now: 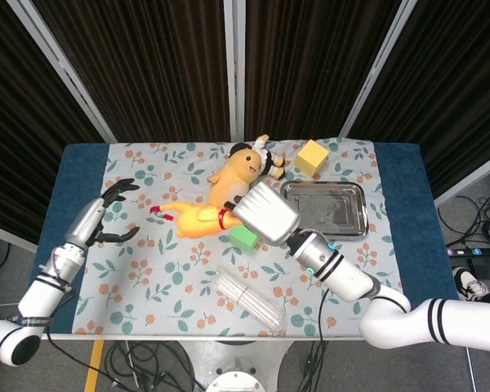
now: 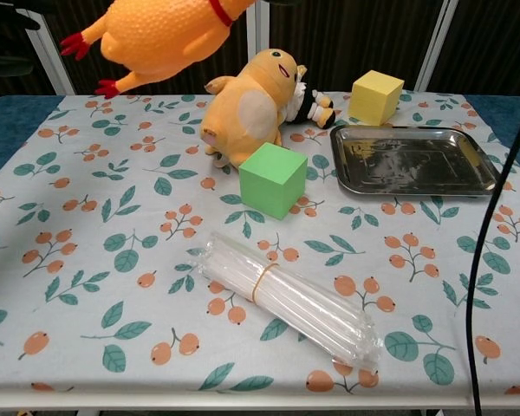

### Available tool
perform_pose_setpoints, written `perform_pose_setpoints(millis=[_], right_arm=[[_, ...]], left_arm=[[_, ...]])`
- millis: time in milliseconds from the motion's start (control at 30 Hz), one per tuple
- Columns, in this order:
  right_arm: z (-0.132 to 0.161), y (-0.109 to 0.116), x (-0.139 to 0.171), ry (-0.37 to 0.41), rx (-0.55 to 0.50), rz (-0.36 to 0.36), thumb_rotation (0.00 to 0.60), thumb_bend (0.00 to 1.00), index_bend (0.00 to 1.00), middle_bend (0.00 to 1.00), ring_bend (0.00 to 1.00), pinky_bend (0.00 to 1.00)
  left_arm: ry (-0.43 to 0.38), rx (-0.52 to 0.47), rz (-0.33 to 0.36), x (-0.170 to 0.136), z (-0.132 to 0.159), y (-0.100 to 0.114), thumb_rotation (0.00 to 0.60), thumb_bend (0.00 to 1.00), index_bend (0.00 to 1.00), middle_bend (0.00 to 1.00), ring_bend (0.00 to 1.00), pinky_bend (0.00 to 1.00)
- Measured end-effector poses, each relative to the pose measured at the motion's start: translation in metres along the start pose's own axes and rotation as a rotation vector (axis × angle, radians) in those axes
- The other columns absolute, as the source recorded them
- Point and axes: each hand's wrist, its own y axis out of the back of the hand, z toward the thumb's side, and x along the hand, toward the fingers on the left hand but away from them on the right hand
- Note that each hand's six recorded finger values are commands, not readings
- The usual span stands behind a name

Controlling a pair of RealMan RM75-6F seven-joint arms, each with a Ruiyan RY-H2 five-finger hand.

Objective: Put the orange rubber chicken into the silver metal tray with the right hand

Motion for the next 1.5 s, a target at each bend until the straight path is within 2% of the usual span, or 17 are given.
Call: perform_pose_setpoints(millis=[167, 333, 567, 700, 900, 1033, 1267, 1500], right_arm=[[-0.03, -0.011, 0.027, -0.062, -0.096, 0.011, 0.6, 0.28, 0.97, 0.81, 0.79, 1.0], [-0.07, -0.03, 0.063, -0.162, -0.256, 0.045, 0.6, 0.28, 0.97, 0.81, 0.79, 1.0], [-0.128, -0.068, 0.116, -0.33, -0.527, 0.122, 0.6, 0.28, 0.97, 0.81, 0.79, 1.0], [-0.164, -0.101, 0.15, -0.446, -0.647, 0.203, 0.6, 0.28, 0.97, 0.81, 0.79, 1.0], [-0.204, -0.149, 0.183, -0.57, -0.658, 0.351, 0.6, 0.28, 0.97, 0.81, 0.79, 1.0], [-0.209, -0.174, 0.186, -0.59, -0.659, 0.408, 0.6, 0.28, 0.97, 0.81, 0.79, 1.0], [-0.214, -0.188, 0.18, -0.579, -0.649, 0.409, 0.6, 0.27, 0.97, 0.81, 0.77, 0.99], [-0.215, -0.191, 0.17, -0.552, -0.677, 0.339, 0.6, 0.23, 0.97, 0.81, 0.75, 0.96]], left_arm=[[0.009, 0.106, 0.059, -0.015, -0.01, 0.011, 0.6, 0.29, 0.23, 0.17, 0.12, 0.22], [0.041, 0.193, 0.109, -0.036, -0.024, 0.02, 0.6, 0.29, 0.23, 0.17, 0.12, 0.22], [0.091, 0.214, 0.124, -0.049, -0.038, 0.023, 0.6, 0.28, 0.23, 0.17, 0.12, 0.22], [0.117, 0.21, 0.115, -0.051, -0.043, 0.021, 0.6, 0.28, 0.23, 0.17, 0.12, 0.22], [0.145, 0.217, 0.099, -0.05, -0.045, 0.018, 0.6, 0.28, 0.23, 0.17, 0.12, 0.22], [0.16, 0.211, 0.101, -0.05, -0.045, 0.018, 0.6, 0.28, 0.23, 0.17, 0.12, 0.22], [0.17, 0.206, 0.096, -0.05, -0.043, 0.018, 0.6, 0.27, 0.23, 0.17, 0.12, 0.22], [0.181, 0.204, 0.095, -0.049, -0.043, 0.019, 0.6, 0.27, 0.23, 0.17, 0.12, 0.22]])
